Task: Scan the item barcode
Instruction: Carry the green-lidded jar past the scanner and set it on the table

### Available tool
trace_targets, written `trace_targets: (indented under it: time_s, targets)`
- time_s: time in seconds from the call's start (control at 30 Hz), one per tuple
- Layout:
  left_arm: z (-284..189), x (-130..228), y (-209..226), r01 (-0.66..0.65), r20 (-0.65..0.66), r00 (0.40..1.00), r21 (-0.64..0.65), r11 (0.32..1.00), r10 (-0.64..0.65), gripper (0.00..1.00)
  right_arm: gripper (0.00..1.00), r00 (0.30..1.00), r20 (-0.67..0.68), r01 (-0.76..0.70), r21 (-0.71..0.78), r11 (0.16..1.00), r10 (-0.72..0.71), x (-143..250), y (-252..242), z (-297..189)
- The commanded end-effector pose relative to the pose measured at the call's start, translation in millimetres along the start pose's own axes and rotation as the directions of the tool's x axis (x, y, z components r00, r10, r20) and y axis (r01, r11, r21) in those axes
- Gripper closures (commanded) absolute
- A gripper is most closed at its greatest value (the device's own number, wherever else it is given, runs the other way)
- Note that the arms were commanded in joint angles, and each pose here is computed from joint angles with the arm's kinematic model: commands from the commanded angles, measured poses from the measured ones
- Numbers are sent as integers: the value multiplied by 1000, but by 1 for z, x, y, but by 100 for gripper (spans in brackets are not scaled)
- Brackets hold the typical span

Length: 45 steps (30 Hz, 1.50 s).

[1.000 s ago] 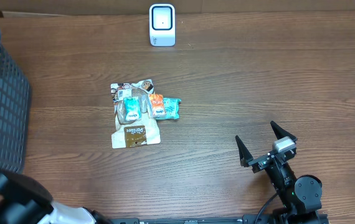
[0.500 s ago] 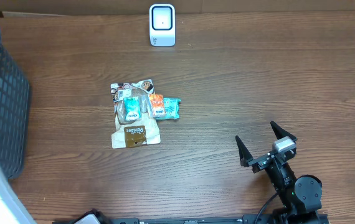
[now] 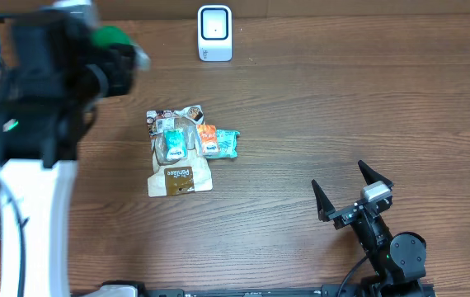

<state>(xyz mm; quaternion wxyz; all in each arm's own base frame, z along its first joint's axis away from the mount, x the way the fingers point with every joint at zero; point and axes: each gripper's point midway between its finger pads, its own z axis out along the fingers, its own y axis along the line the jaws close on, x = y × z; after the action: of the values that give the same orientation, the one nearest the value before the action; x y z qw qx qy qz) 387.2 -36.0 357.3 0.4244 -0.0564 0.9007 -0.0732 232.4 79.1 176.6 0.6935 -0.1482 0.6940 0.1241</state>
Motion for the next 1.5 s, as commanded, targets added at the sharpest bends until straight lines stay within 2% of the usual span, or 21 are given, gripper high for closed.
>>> trace_targets:
  time_s: [0.0,0.23,0.43,0.57,0.77,0.97,1.23,1.3,1.47]
  targets:
    - [37,25,-41,-34,-115,993,61,998,41,70,0,1000,2,-3,8,1000,3,2,-2,0]
    - [99,87,-112,-80,-296,948,141,987,120,71,0,1000,3,-3,8,1000,3,2,-2,0]
    - [128,147,-166,-146,-410,885,205,968,220,70,0,1000,3,-3,8,1000,3,2,-2,0]
    - [143,190,-188,-200,-479,830,226,953,287,70,0,1000,2,-3,8,1000,3,2,-2,0]
    - [167,241,-200,-230,-568,762,210,950,311,70,0,1000,2,-3,8,1000,3,2,-2,0]
    - [188,261,-199,-221,-599,749,177,959,283,71,0,1000,3,-3,8,1000,3,2,-2,0]
    - [199,248,-208,-215,-539,794,185,959,282,69,0,1000,3,-3,8,1000,3,2,-2,0]
    - [198,249,-207,-216,-544,790,184,959,282,63,0,1000,3,-3,8,1000,3,2,-2,0]
    - [193,256,-200,-228,-576,766,169,959,284,41,0,1000,3,-3,8,1000,3,2,-2,0]
